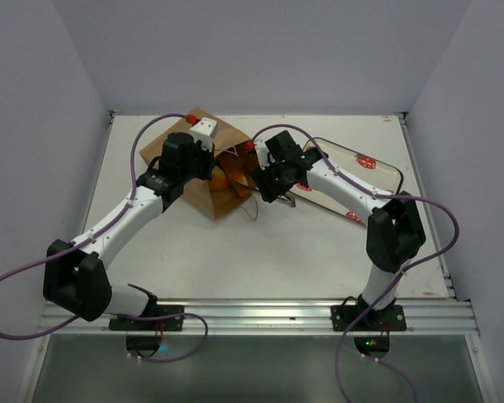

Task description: Take the fake bread out of the paper bag

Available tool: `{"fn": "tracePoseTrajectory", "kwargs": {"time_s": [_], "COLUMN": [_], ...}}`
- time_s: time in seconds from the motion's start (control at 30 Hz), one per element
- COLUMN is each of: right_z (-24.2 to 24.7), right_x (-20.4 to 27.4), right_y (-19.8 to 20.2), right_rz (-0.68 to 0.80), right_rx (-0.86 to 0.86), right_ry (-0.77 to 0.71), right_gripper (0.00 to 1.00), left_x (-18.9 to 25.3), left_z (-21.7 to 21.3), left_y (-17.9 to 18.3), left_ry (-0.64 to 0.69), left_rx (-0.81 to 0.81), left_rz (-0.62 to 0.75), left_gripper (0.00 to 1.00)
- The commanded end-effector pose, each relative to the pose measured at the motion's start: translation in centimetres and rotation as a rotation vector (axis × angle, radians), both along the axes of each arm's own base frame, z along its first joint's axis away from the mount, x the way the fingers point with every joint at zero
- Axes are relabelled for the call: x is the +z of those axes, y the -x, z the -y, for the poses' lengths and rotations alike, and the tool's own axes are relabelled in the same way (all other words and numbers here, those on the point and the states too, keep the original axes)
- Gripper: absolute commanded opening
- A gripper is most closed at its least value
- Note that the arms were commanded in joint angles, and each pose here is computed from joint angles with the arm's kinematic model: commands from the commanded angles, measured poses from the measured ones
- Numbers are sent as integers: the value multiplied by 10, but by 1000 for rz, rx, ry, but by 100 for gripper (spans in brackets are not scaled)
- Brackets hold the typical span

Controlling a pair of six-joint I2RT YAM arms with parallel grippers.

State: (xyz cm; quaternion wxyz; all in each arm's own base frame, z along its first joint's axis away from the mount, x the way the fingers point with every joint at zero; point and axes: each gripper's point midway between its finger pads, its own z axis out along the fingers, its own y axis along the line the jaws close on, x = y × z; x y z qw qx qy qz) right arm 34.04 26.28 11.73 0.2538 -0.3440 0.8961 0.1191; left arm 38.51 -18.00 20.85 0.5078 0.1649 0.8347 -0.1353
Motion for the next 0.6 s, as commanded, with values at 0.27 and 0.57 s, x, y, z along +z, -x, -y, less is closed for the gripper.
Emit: {"fn": "tracePoseTrajectory", "kwargs": {"time_s": [0.27, 0.57], "right_z": [-10, -13], "right_x": [21, 16], "right_y": [0, -10], "right_rz": [44, 44], "right_rx": [-2, -29], "right_ry": [-18, -5], "right_gripper": [55, 47], "left_x": [44, 44], "left_z": [10, 7], "left_y": [-7, -4], "left_ry": [83, 75], "left_rx": [-32, -35], "left_rz": [123, 129], "left_gripper": [0, 0]}}
